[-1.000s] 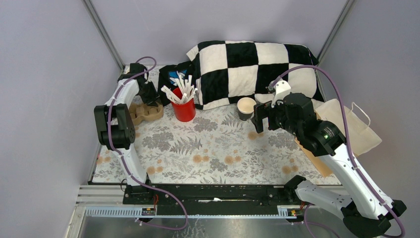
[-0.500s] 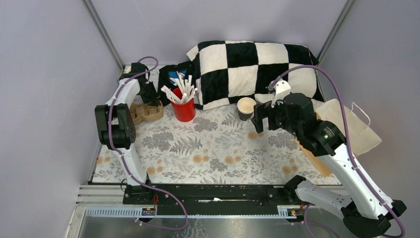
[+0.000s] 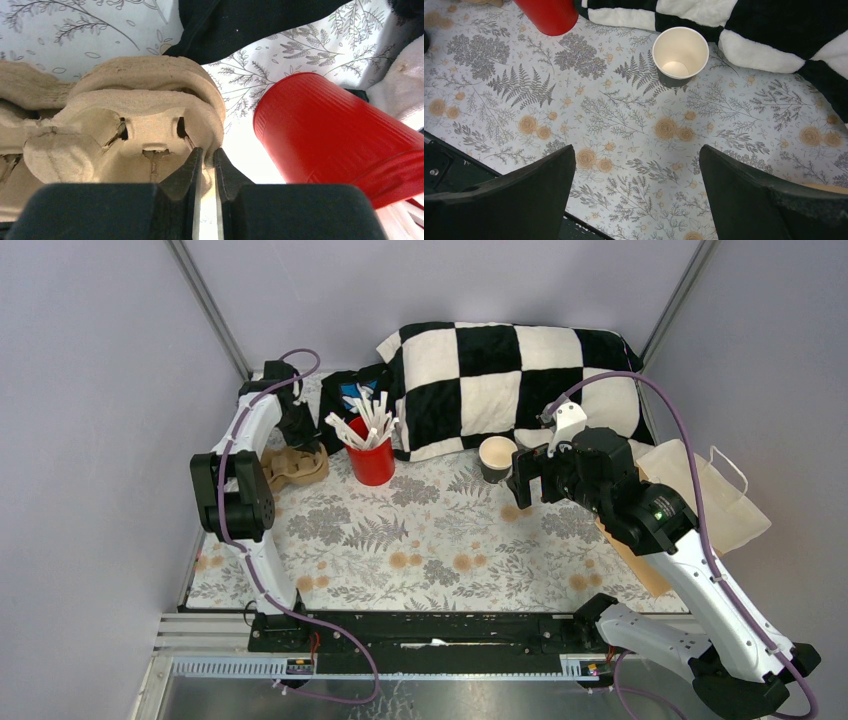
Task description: Pack the takeout coffee
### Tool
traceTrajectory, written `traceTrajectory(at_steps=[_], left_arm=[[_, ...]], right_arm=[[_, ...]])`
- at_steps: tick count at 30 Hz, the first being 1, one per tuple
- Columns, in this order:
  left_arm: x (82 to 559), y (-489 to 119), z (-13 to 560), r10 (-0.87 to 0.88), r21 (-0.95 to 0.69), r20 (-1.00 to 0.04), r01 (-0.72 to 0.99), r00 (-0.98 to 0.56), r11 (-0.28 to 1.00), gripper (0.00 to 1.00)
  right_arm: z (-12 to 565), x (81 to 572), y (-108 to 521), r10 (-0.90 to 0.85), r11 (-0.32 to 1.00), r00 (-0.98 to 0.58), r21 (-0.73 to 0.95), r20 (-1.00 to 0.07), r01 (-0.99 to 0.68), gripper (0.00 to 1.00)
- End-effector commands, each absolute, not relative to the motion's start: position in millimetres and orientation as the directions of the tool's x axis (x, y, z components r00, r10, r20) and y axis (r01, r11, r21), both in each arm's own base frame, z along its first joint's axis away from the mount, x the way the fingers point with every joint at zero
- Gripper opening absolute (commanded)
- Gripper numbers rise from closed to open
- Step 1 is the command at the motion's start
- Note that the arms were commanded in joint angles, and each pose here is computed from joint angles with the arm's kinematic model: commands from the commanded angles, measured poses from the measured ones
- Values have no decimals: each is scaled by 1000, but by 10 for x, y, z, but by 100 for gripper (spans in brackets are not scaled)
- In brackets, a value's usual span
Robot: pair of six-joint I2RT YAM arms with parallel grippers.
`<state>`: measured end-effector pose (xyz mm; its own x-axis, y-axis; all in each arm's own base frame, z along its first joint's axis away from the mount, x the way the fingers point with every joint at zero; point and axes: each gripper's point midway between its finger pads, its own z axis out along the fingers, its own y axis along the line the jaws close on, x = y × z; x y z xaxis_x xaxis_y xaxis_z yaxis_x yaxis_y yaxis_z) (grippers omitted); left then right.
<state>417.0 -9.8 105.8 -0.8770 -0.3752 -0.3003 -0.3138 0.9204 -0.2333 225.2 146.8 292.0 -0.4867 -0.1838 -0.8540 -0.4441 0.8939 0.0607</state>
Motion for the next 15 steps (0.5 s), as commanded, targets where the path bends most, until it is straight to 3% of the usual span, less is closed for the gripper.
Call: traceTrajectory(at_steps=[1, 7, 15], left_arm=[[4129, 73, 1533, -350, -165, -403, -309, -846, 936, 0], [4043, 188, 1879, -389, -128, -457, -373, -800, 919, 0], [3909, 252, 2671, -476, -198, -600, -457, -643, 867, 0]], right_arm=[[3120, 2274, 1531, -142, 887, -440, 84, -887, -455, 100], [3158, 2267, 1528, -140, 885, -433, 83, -890, -458, 100], [3228, 2262, 1538, -123, 885, -433, 98, -893, -455, 100]])
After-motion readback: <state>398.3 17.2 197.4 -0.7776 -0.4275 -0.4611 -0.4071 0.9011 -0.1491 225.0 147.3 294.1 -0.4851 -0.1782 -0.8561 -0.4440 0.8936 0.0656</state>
